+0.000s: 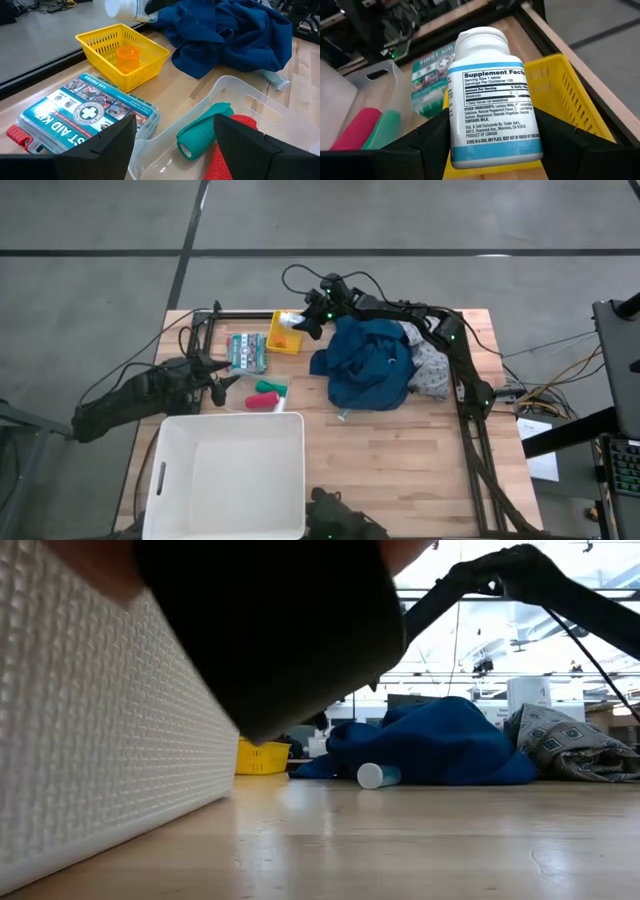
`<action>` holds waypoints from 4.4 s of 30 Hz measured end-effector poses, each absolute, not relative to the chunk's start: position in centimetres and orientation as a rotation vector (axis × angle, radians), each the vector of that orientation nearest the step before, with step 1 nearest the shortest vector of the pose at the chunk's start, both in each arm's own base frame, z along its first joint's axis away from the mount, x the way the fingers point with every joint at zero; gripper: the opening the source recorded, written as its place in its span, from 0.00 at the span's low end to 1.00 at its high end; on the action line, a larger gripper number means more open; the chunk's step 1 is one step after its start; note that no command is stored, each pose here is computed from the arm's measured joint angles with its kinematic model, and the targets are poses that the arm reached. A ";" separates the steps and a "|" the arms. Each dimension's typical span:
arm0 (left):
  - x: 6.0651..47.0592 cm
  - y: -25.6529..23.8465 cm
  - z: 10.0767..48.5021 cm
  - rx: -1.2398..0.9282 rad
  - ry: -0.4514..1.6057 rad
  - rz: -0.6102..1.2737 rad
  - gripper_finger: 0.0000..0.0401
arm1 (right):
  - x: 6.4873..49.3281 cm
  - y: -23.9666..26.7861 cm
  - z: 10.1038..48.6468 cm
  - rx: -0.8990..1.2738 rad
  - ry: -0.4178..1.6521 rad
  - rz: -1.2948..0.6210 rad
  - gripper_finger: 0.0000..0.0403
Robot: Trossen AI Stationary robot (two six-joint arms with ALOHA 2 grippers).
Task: Pick & place medical supplies in basket/bin
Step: Put the white pill bottle into the yellow bin
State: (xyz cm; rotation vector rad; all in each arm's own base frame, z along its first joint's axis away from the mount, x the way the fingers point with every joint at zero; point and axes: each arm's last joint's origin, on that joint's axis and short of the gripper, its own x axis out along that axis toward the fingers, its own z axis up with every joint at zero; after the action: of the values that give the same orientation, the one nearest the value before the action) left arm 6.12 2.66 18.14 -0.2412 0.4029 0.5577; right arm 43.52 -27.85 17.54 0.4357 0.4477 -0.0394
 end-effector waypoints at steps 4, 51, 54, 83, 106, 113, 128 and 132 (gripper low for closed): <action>6.1 2.7 18.1 -0.241 0.404 0.558 0.68 | 43.7 -28.4 17.5 0.432 0.494 -0.024 0.60; 6.1 2.7 18.1 -0.241 0.403 0.558 0.68 | 45.0 -25.2 19.4 0.592 0.632 -0.393 0.60; 6.1 2.7 18.1 -0.241 0.403 0.558 0.68 | 45.0 -25.2 19.5 0.581 0.624 -0.388 0.60; 6.1 2.7 18.1 -0.241 0.403 0.558 0.68 | 45.7 -23.9 18.6 0.542 0.673 -0.334 0.60; 6.1 2.7 18.1 -0.241 0.403 0.558 0.68 | 46.0 -23.5 19.1 0.450 0.676 -0.335 0.60; 6.1 2.7 18.1 -0.242 0.403 0.558 0.68 | 46.5 -22.6 19.7 0.523 0.643 -0.409 0.62; 6.1 2.7 18.1 -0.241 0.403 0.558 0.68 | 48.2 -20.0 20.0 0.639 0.569 -0.534 0.61; 6.1 2.7 18.1 -0.241 0.403 0.558 0.68 | 48.5 -19.8 19.7 0.658 0.532 -0.612 0.61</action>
State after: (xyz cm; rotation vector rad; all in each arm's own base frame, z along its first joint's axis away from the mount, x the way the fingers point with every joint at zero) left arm 6.11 2.66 18.14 -0.2412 0.4029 0.5577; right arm 48.47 -19.81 19.69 0.6581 0.5320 -0.6120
